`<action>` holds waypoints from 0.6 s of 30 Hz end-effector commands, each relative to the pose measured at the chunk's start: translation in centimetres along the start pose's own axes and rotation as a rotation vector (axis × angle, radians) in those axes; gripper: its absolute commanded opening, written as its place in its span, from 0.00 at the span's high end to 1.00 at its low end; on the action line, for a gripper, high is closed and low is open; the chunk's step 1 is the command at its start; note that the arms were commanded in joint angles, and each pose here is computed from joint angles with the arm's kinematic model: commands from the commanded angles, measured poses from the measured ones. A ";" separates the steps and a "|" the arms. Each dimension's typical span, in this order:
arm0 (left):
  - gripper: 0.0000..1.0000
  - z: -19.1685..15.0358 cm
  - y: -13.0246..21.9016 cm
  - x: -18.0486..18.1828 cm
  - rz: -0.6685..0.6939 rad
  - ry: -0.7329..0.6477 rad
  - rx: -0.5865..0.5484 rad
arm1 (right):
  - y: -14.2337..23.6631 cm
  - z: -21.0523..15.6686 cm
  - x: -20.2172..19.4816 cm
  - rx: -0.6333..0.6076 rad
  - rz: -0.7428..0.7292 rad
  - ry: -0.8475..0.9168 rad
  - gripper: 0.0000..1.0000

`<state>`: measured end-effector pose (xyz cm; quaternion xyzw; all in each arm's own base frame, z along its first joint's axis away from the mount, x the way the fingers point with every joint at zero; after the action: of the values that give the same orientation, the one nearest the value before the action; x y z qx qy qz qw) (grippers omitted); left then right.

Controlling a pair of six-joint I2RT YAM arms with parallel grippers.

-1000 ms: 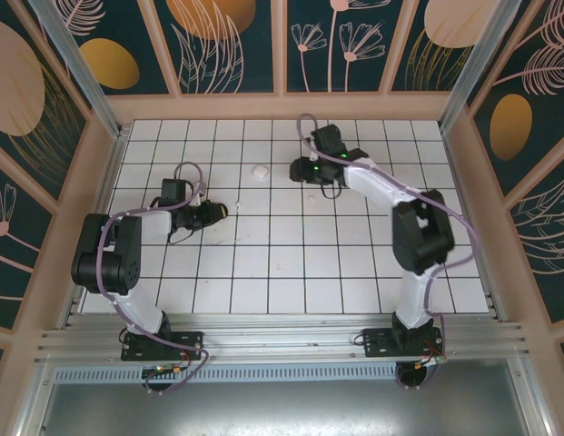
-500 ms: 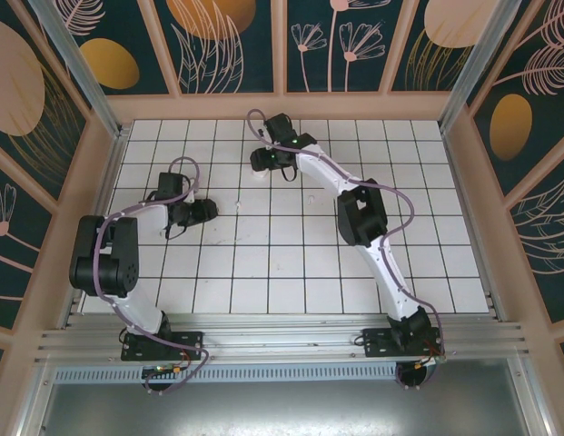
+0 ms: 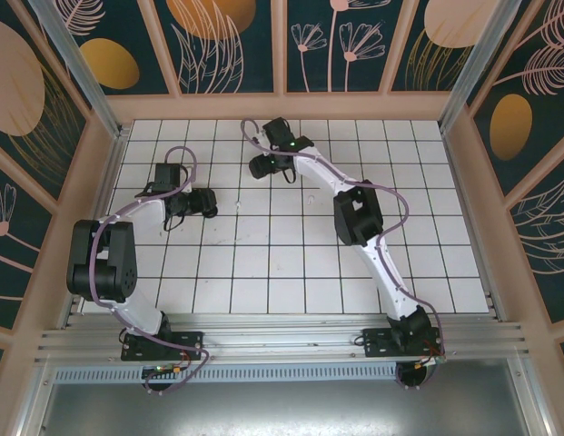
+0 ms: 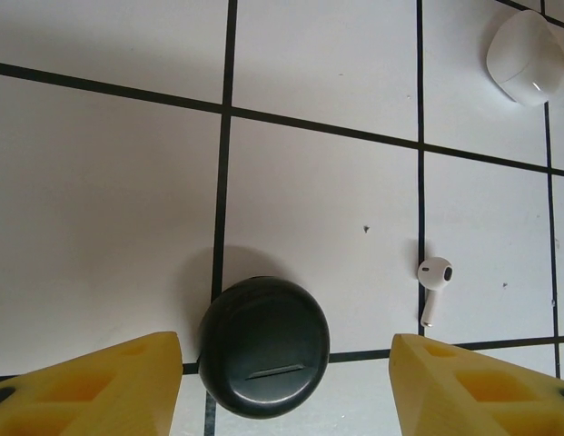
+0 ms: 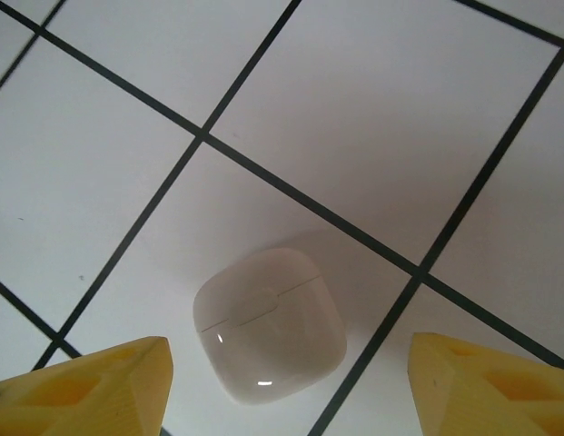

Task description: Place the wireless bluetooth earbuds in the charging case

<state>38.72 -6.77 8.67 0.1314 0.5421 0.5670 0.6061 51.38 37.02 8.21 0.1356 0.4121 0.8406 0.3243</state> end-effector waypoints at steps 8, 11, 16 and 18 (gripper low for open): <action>0.38 0.7 1.4 -1.6 -0.075 0.001 -0.022 | -3.2 0.4 0.4 -0.052 -0.025 0.084 0.28; 0.38 0.7 1.6 -1.7 -0.082 0.000 -0.024 | -3.8 -0.1 0.5 -0.039 -0.041 0.096 0.31; 0.38 0.6 1.9 -1.8 -0.089 -0.004 -0.025 | -3.6 -0.2 0.9 -0.015 -0.068 0.098 0.49; 0.38 0.5 2.0 -1.8 -0.092 -0.004 -0.027 | -3.2 -0.2 1.1 0.000 -0.081 0.092 0.57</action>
<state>38.64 -7.39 10.25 0.1151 0.5415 0.5503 0.6251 52.47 38.32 5.38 0.0878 0.4224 0.8371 0.3363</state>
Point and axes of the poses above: each hand's point on the last joint's axis, 136 mm out from that joint toward the fingers, its own y axis back along the fingers, its own x axis along the line the jaws close on, z = x × y, the point moved 3 cm from there along y, back along the fingers, and after that the axes turned 14 degrees about y, right-handed, at the moved point
